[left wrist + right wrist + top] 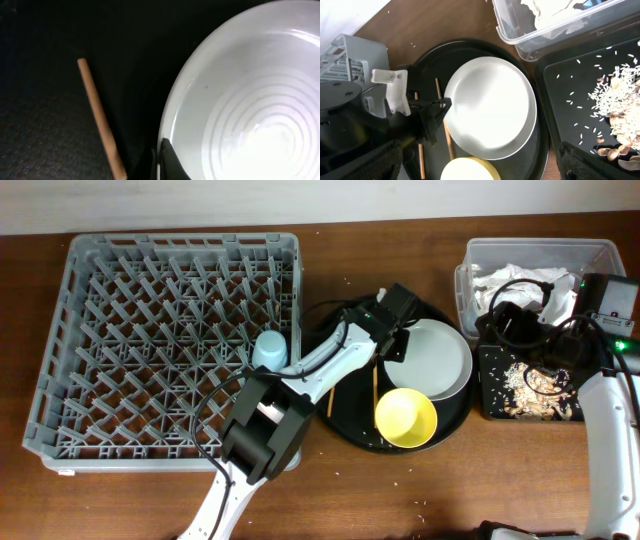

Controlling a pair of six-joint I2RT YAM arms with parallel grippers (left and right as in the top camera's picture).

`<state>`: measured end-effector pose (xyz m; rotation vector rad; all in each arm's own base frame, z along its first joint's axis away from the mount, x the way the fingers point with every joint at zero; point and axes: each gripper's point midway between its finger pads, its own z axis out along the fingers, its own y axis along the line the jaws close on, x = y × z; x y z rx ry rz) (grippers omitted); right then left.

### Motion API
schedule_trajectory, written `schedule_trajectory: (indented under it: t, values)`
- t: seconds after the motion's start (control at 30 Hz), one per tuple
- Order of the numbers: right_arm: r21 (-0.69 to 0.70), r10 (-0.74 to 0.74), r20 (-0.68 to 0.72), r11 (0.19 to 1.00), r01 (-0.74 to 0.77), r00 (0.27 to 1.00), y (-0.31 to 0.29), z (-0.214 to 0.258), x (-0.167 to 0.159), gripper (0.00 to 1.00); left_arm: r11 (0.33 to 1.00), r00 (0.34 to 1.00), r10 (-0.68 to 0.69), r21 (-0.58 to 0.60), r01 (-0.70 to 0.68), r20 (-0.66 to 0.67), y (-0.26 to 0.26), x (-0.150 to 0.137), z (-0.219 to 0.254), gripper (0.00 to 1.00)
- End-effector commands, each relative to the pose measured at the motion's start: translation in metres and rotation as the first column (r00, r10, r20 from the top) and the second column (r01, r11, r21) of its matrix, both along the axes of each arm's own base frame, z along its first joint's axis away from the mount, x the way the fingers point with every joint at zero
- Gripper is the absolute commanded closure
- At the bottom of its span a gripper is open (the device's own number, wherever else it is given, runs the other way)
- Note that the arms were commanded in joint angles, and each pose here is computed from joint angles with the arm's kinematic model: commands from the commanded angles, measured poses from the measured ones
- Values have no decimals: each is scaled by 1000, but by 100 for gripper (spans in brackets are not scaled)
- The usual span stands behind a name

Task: Sort waste into correct bins and load items into the dishwasher rack
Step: 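Grasp the white plate with the left gripper and stand it in the rack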

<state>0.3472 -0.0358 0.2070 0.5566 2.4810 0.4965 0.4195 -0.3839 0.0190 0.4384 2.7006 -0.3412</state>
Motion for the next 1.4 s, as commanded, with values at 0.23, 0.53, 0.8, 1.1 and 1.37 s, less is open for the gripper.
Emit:
schedule_trajectory:
  t: [0.23, 0.53, 0.8, 1.1, 1.37]
  values:
    - [-45, -26, -11, 999, 26, 1000, -9, -3, 0, 2, 950, 857, 15, 259, -173, 515, 134, 88, 245, 100]
    - [-47, -27, -3, 999, 26, 1000, -10, -2, 2, 2, 626, 785, 106, 573, -530, 610, 334, 125, 285, 100]
    - [-47, -27, -3, 999, 26, 1000, -10, -2, 2, 1, 568, 833, 90, 658, -494, 547, 373, 132, 267, 100]
    - [-47, -27, -3, 999, 26, 1000, -10, -2, 2, 2, 532, 853, 94, 698, -479, 514, 377, 144, 236, 100]
    - [-47, -27, -3, 999, 26, 1000, -10, -2, 2, 2, 528, 853, 94, 701, -480, 513, 382, 145, 236, 99]
